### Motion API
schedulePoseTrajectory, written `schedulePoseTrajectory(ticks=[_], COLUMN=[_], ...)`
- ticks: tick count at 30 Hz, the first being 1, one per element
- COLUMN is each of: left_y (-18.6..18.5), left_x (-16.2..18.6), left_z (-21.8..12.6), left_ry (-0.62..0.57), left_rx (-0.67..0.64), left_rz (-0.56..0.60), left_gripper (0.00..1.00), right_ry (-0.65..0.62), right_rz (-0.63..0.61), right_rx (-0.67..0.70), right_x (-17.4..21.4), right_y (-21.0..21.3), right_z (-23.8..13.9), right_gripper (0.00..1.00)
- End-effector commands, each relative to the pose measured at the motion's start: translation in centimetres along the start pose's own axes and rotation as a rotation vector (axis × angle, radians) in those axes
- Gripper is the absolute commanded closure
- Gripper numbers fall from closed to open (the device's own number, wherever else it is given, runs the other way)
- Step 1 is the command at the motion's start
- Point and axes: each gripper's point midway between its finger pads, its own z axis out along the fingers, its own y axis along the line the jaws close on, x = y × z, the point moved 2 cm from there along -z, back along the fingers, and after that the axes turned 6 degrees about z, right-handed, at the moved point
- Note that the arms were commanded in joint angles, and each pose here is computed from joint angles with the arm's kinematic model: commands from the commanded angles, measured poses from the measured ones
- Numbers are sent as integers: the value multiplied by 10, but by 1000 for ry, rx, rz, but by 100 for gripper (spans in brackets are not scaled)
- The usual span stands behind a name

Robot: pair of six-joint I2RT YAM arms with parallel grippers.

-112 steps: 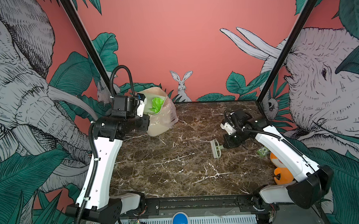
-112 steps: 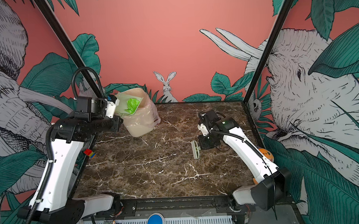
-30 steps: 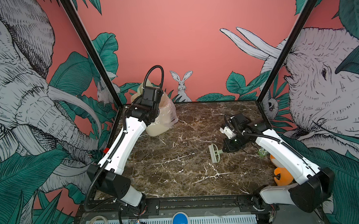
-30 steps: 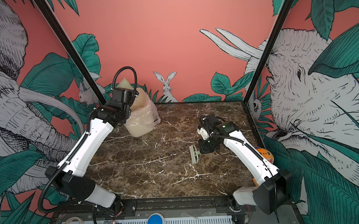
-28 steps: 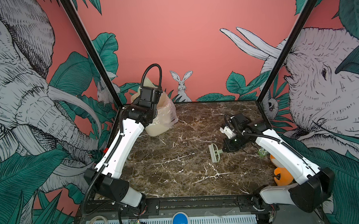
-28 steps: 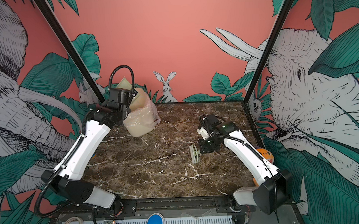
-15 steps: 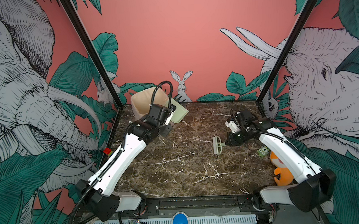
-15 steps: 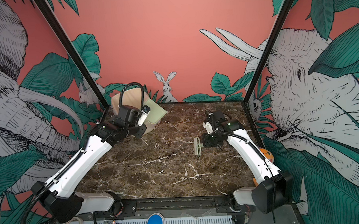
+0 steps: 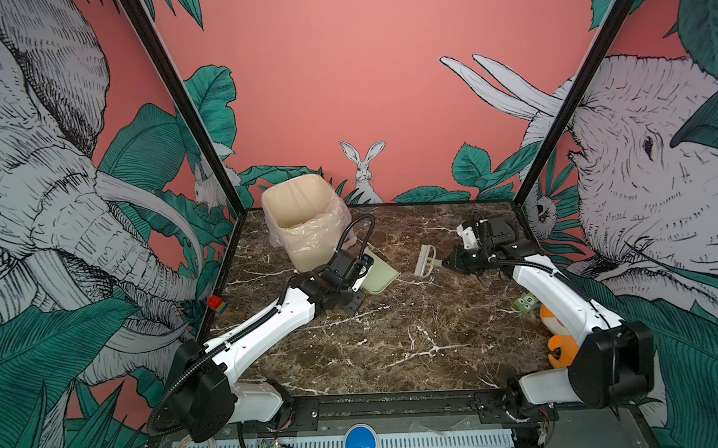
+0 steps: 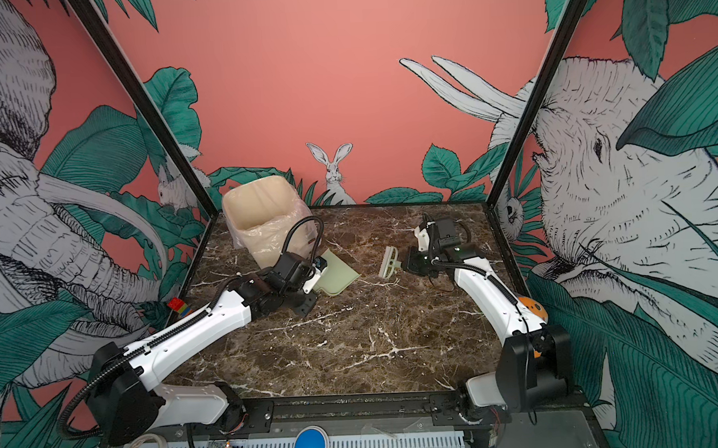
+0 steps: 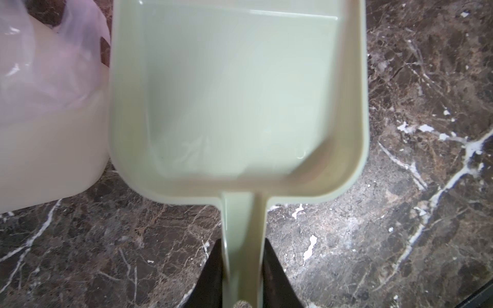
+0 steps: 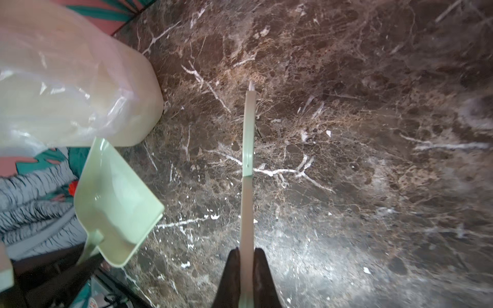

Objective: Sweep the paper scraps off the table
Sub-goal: 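Lower the empty dustpan with the left while the right sets the brush down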

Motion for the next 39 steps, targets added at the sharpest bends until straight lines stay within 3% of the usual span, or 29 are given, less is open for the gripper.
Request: schedulePoseTrajectory(ticks=[1,10,18,26,30,39], left_y=[-5,-7,-6,-5,-4,-13], left_x=[-8,3,6,6,4,2], left_z=[0,9,16,24,33,73], left_ry=[-62,-42,-21,-12,-17,-55], left_rx=[24,30,18,6,-5,26], left_rz=[-41,-61,-62,-83,-99,-175], left_gripper=[77,78,78,78,78,79], right_ry=[-78,-49,-13,14,28,-10], right_rz=[97,244,339,301,261,225], right_rx=[-102,-98,-31,172,241,254], right_x=[-15,25,56,81,91,96], right_y=[5,-43,-67,-90,-97,-93], right_z=[11,29,25,-7,-23,-47], right_gripper=[100,99,53,19,17,14])
